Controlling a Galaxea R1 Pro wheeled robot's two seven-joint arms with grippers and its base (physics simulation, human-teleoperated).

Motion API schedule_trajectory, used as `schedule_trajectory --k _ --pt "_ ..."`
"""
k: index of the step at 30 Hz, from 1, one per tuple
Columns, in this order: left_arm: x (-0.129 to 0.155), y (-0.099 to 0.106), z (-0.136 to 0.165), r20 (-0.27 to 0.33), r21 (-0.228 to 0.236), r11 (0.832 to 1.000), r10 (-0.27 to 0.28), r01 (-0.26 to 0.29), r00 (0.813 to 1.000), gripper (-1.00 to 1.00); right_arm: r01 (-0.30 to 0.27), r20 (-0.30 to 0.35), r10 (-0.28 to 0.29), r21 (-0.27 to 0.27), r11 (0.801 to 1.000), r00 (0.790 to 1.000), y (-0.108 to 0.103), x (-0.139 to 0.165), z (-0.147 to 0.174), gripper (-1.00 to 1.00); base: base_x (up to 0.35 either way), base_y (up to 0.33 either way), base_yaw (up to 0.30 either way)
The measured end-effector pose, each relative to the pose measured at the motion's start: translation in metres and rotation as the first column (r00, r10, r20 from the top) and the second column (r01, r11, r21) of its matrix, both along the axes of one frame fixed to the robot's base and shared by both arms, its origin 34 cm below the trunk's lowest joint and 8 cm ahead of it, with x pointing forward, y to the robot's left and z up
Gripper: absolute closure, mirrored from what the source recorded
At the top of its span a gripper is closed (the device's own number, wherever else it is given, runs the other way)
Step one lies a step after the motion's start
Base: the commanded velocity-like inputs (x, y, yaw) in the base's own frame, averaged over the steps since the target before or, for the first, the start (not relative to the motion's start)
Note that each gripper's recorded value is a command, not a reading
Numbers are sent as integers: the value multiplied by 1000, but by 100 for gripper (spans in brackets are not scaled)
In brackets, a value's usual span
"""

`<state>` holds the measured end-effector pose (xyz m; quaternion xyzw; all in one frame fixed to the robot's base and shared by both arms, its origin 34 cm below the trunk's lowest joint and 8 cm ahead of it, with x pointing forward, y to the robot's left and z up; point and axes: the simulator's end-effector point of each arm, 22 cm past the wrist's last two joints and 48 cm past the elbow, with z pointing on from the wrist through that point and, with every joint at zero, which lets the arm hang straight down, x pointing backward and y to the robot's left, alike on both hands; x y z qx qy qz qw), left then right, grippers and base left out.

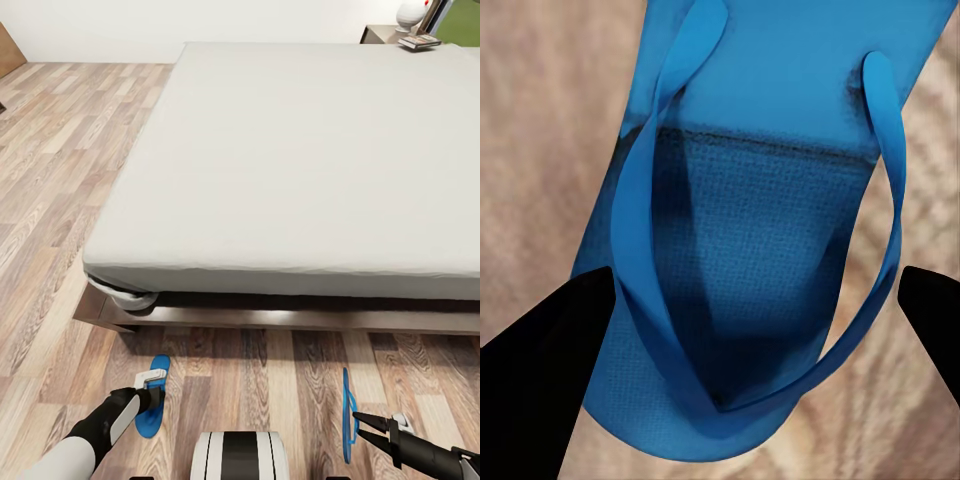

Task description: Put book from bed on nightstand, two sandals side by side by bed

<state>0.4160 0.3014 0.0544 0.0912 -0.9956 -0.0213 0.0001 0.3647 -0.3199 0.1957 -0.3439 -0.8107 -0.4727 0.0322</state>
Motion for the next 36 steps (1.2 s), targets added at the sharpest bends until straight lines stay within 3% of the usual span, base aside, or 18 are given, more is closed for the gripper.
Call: schedule_trajectory --k 15,16,36 --pt "0 0 0 -1 0 1000 0 0 1000 100 0 0 0 -1 1000 1000 0 0 0 100 1 0 0" --pt "0 0 0 -1 -1 1000 0 0 1000 -100 -1 0 1 -1 1000 1000 0 0 0 100 0 0 0" --pt "0 1 0 -2 3 1000 2 -2 1000 -100 0 0 0 0 1000 1000 0 0 0 100 0 0 0"
